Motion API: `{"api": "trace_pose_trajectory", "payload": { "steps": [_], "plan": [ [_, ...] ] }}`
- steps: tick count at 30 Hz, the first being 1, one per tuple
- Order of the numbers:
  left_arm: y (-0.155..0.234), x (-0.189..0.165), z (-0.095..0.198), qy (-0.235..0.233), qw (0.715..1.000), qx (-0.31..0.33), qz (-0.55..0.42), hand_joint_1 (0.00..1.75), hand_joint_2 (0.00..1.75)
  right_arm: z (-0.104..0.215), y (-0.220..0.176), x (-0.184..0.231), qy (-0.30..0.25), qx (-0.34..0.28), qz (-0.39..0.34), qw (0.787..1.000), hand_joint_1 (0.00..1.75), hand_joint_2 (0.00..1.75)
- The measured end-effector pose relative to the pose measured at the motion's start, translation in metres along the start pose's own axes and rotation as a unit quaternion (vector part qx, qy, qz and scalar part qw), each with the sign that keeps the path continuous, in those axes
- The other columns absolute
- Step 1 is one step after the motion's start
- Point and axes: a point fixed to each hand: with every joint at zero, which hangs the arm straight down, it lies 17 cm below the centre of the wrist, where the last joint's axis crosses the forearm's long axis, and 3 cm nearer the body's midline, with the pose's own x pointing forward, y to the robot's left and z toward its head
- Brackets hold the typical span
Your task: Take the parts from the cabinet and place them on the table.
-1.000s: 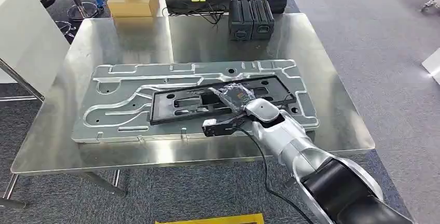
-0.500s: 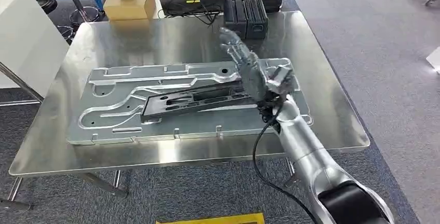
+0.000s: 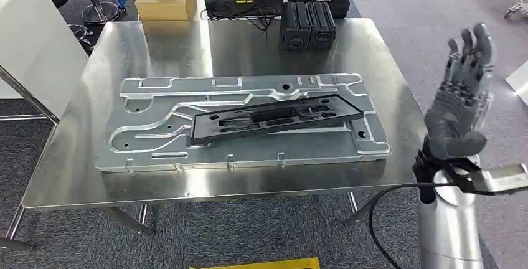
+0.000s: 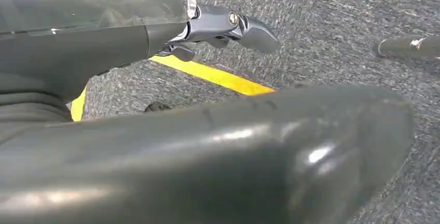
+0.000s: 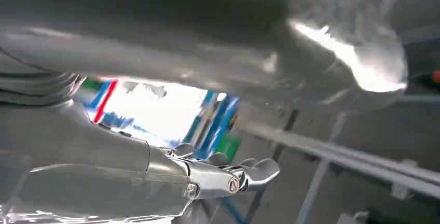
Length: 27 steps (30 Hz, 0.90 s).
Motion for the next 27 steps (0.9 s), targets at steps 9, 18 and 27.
{"api": "trace_pose_trajectory", "payload": {
  "steps": [9, 18, 27],
  "plan": [
    [-0.003, -0.004, 0.002, 0.002, 1.000, 0.006, 0.015, 0.00, 0.00, 0.110, -0.094, -0.029, 0.124, -0.009, 0.294, 0.948, 0.00, 0.00],
    [-0.005, 0.002, 0.001, -0.006, 1.000, 0.007, 0.015, 0.00, 0.00, 0.151, -0.115, -0.029, 0.163, 0.023, 0.409, 0.897, 0.00, 0.00],
    [-0.007, 0.002, 0.002, -0.012, 1.000, 0.005, 0.015, 0.00, 0.00, 0.185, -0.134, -0.035, 0.211, 0.057, 0.495, 0.841, 0.00, 0.00]
  ]
}}
